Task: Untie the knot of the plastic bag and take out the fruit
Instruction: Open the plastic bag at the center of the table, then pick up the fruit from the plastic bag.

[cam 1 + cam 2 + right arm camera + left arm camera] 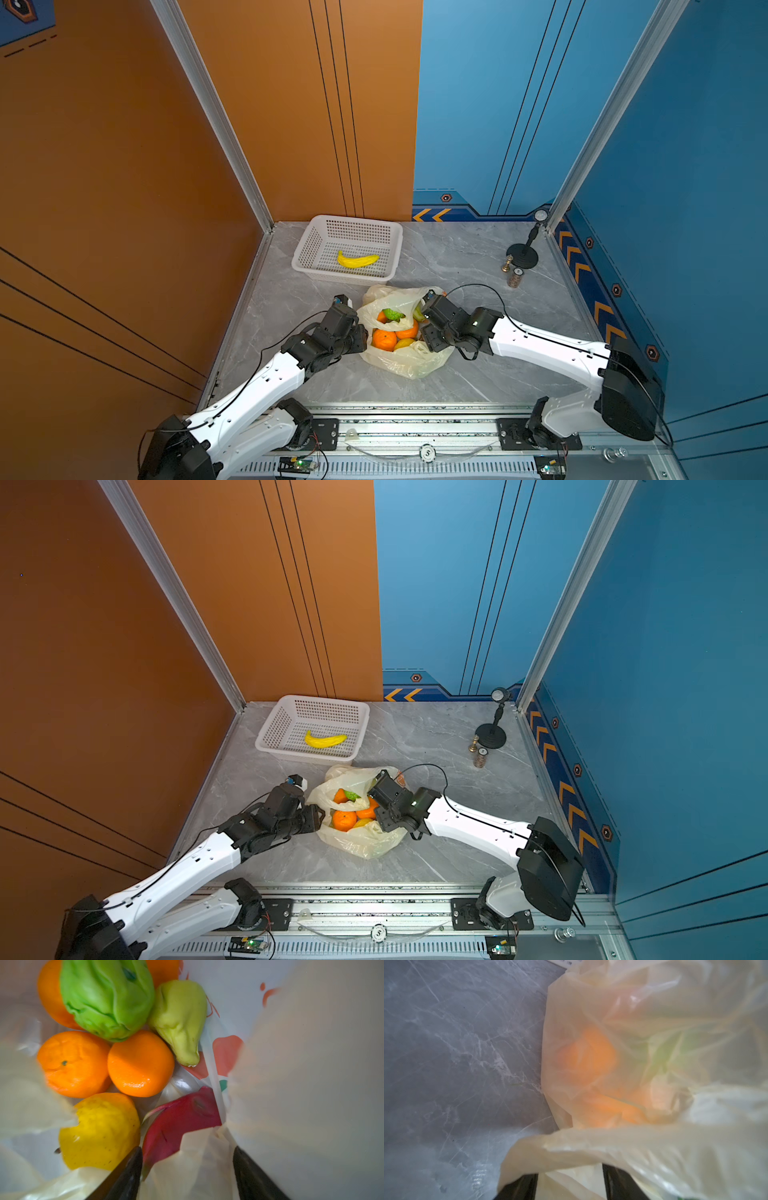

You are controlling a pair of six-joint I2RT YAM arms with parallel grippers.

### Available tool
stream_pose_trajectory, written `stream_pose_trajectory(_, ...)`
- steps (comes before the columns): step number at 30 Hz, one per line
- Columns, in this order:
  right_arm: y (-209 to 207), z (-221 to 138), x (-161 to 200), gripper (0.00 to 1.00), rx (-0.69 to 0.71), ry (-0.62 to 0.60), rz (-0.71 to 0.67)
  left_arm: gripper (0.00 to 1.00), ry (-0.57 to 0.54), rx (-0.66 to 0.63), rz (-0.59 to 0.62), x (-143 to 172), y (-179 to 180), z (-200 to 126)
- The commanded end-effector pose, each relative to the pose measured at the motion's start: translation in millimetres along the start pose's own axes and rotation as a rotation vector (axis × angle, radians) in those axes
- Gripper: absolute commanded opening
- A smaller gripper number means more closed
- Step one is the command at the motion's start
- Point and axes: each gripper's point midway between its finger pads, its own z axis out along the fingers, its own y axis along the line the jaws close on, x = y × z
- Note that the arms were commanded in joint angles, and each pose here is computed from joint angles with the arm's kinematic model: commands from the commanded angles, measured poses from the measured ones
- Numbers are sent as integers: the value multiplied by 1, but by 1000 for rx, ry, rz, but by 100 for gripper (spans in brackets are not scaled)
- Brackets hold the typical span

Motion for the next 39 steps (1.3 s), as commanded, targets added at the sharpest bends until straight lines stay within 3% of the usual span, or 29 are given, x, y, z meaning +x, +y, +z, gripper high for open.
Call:
stream_pose_trajectory(1, 19, -35, -18, 73, -73, -64, -48, 51, -62, 75, 37, -21, -24, -13)
stream_pose_trajectory(7, 61, -68, -48, 71, -238, -163, -58, 51, -122, 119, 23, -48, -46, -28)
stream_pose_trajectory(12, 88, -61, -59, 66, -327, -176, -60, 51, -168, 130, -1, -67, -56, -32)
stream_pose_trajectory(21, 89, 3, -74, 63, -229, -142, -64, 52, -205, 108, -45, -91, -49, -24)
stream_pose_trajectory(30, 62, 45, -106, 73, -64, -195, 32, 53, -215, 114, -71, -99, -40, -22)
stream_pose_trajectory(39, 56, 75, -115, 83, -35, -179, 82, 55, -194, 125, -27, -92, -45, -17)
